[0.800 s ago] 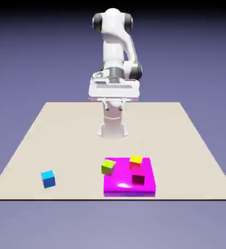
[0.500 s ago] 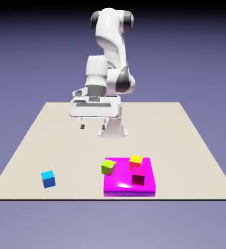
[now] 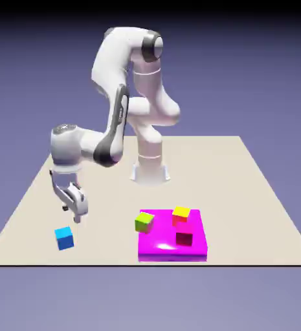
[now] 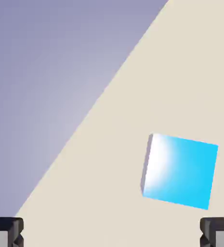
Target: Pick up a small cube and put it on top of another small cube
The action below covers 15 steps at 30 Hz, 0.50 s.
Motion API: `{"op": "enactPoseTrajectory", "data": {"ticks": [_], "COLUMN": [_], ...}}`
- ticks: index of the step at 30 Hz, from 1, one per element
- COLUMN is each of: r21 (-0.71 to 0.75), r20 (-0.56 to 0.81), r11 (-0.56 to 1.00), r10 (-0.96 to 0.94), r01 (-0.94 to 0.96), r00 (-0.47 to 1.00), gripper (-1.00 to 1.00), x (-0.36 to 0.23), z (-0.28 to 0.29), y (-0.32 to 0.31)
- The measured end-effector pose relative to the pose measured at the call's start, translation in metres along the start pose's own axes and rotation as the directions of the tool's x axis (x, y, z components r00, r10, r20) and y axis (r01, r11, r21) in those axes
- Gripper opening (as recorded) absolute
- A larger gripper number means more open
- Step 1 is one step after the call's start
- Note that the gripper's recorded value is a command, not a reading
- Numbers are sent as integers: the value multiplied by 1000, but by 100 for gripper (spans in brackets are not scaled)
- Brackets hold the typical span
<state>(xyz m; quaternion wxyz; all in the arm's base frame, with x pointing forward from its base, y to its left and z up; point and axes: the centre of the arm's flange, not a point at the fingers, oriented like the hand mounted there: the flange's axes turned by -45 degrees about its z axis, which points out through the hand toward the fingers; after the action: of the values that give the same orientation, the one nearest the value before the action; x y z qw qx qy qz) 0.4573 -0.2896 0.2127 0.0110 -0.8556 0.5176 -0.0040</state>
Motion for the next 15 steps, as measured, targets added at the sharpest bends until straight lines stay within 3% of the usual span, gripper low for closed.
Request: {"op": "enactPoseTrajectory", "data": {"ticks": [3, 7, 8, 10, 15], "r21": [-23, -23, -23, -22, -19], "r20": [28, 27, 28, 27, 32], "r11": [998, 998, 998, 998, 1000], "r10": [53, 53, 53, 53, 3], "r01": [-53, -52, -53, -53, -3], "r00": [998, 998, 998, 998, 999], "gripper": [0, 0, -100, -100, -100], "x": [10, 9, 8, 8, 2], "z": [15, 76, 85, 85, 11], "y": [12, 13, 13, 13, -2]}}
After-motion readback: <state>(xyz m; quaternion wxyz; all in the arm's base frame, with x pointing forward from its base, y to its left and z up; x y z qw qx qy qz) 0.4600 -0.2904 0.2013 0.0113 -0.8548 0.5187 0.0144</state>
